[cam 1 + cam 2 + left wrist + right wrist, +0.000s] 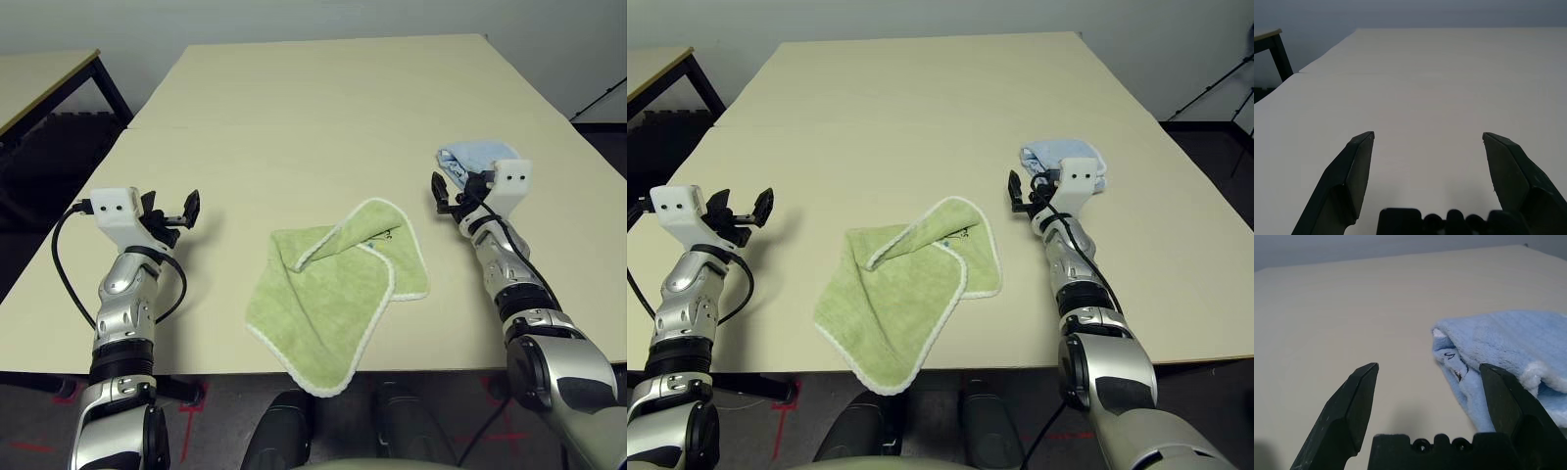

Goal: Fold the towel and set it aside.

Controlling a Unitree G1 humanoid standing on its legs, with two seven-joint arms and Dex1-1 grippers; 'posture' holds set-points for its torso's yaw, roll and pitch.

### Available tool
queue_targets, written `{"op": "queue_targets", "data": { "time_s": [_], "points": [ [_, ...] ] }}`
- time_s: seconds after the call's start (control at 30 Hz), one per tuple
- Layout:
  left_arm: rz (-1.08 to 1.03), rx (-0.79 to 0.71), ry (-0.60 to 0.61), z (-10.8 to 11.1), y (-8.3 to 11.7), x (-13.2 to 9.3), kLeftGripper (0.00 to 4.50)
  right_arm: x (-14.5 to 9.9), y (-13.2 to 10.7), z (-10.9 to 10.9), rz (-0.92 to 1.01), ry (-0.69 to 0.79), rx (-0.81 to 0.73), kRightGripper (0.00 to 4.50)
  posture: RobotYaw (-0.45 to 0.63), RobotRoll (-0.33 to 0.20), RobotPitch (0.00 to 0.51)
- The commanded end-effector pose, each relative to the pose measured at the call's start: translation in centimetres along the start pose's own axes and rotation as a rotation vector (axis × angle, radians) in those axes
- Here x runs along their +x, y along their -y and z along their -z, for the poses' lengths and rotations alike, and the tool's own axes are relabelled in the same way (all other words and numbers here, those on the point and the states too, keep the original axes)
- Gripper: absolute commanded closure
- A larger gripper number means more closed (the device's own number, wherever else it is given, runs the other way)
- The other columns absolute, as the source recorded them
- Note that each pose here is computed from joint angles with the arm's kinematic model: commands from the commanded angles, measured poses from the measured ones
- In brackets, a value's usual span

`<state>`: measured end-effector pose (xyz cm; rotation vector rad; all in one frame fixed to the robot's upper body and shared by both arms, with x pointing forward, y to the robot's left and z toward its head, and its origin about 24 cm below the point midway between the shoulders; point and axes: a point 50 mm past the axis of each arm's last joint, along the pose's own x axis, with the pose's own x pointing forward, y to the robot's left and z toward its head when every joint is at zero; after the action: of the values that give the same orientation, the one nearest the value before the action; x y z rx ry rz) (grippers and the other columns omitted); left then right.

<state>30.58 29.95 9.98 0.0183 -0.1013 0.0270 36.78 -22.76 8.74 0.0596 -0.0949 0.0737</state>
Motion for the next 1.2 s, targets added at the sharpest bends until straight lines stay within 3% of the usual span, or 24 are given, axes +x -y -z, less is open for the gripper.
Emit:
{"op": "queue_targets", "data": {
  "time_s": [0.03, 0.53, 0.87, 1.2],
  "points": [
    [-0.001, -0.018, -0.007, 0.1, -0.2, 0.0, 0.01, -0.3, 0.3, 0.0, 0.021, 0.026, -0.002, 0.02, -0.07, 0.000, 0.079],
    [0.024, -0.010, -0.006, -0.7, -0.4, 0.6, 0.01, -0.3, 0.0, 0.2, 0.020, 0.030, -0.006, 0.02, -0.06, 0.000, 0.081],
    [0.374, -0.033, -0.051, -1.6, 0.0, -0.7, 0.01, 0.1, 0.5, -1.0, -0.105, 0.021, -0.047, 0.02, -0.03, 0.000, 0.114],
    [0.772, 0.126, -0.146, -0.8, 2.5, -3.0, 0.01, 1.7, -0.3, -3.2, -0.294, -0.001, -0.114, 0.02, 0.00, 0.000, 0.126]
  ]
}}
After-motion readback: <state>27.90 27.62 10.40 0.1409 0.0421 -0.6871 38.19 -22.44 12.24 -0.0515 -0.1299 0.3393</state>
